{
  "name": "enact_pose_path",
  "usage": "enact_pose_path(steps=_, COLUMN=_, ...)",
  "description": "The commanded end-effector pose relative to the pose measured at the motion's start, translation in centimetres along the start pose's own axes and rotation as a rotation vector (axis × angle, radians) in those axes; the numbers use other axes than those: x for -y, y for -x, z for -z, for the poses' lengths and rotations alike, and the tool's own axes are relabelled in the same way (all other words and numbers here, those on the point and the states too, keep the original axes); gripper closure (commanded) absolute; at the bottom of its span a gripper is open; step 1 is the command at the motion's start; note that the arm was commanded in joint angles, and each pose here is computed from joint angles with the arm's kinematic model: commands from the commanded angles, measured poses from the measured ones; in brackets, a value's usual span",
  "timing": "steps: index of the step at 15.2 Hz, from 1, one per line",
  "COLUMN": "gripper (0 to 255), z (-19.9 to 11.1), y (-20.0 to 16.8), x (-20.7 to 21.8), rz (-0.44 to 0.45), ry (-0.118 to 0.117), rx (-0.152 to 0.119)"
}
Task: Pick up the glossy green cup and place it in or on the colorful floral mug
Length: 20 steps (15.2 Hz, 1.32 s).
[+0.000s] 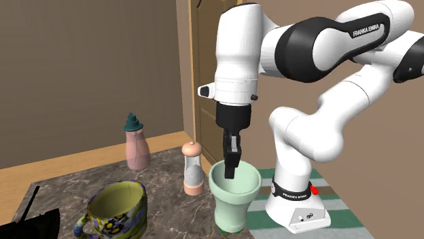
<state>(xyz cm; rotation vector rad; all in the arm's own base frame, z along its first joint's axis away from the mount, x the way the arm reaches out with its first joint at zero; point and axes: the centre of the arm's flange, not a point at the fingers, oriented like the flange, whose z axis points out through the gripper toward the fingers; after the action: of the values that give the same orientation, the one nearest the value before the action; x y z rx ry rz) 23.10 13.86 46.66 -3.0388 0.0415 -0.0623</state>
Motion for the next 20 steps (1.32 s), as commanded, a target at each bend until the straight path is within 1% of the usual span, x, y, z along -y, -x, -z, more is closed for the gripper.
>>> enact_pose_path(steps=1, gripper=255, z=1.1, y=-0.1, x=0.0, rz=0.0, ry=0.0, rx=0.0)
enact_pose_path(steps=17, gripper=255, z=9.5, y=-0.4, x=0.8, rz=0.0, ry=0.0, rx=0.0)
enact_pose_path(steps=18, gripper=255, z=9.6, y=-0.4, x=0.8, rz=0.0, ry=0.0, rx=0.0)
enact_pose_path(steps=20, gripper=255, z=9.9, y=-3.0, x=0.6, rz=0.0, ry=0.0, rx=0.0)
